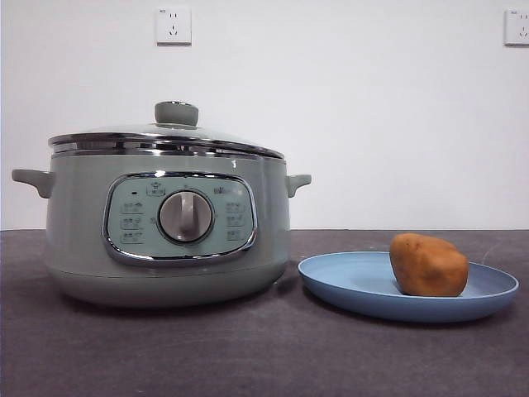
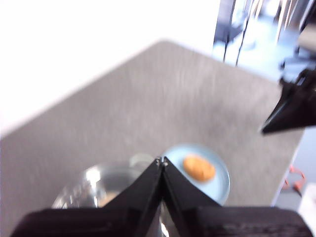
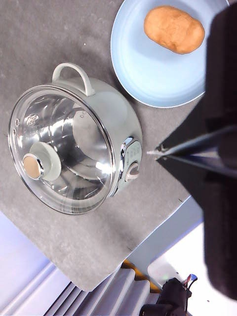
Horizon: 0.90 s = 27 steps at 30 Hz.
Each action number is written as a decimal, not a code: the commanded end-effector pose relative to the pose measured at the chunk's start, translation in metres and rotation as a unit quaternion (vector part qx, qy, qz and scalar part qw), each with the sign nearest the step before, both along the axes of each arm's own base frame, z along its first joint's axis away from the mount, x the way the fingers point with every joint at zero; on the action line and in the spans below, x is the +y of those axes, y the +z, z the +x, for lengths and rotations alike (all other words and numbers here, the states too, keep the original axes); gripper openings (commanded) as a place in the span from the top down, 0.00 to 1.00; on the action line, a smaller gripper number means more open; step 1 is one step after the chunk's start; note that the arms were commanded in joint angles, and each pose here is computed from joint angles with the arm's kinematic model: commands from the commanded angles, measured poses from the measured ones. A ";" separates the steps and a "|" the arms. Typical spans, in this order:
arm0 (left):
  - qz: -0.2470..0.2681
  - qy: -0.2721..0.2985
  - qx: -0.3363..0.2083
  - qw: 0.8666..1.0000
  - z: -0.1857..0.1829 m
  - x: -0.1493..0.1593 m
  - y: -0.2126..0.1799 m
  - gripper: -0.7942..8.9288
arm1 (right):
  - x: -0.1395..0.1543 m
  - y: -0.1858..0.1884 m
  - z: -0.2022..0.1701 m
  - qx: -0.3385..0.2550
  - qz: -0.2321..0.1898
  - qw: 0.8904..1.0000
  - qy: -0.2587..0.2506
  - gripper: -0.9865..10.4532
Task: Take the potato out from the steamer,put the potato on the plate,close the lid
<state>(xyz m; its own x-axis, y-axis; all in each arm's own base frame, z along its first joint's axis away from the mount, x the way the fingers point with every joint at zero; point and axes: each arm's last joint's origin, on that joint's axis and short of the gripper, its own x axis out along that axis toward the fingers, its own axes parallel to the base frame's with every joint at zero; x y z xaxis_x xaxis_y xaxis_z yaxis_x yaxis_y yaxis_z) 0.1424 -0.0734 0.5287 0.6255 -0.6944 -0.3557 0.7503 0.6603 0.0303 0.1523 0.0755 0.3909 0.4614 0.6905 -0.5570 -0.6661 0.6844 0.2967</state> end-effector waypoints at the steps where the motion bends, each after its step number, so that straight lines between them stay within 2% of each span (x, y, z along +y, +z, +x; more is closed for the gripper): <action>1: -0.003 -0.006 -0.013 1.000 -0.001 0.002 -0.010 0.92 | 0.000 0.000 0.000 -0.005 -0.001 1.000 0.002 0.91; 8: -0.028 0.024 -0.033 0.999 -0.010 0.014 -0.062 0.92 | 0.000 0.000 0.000 -0.005 -0.001 1.000 0.002 0.91; 19: -0.125 0.111 -0.086 0.982 -0.036 0.039 -0.210 0.92 | 0.000 0.000 0.000 -0.005 -0.001 1.000 0.002 0.91; 27: -0.165 0.163 -0.082 0.969 -0.048 0.048 -0.294 0.92 | 0.000 0.000 0.000 -0.005 -0.001 1.000 0.002 0.91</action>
<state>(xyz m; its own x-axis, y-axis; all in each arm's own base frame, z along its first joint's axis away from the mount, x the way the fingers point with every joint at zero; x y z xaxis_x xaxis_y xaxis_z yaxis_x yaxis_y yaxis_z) 0.0946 -0.0267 0.2436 0.8477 -0.5295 -0.0322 0.5254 0.8464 -0.0864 0.1523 0.0754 0.3909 0.4619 0.6904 -0.5567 -0.6659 0.6846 0.2965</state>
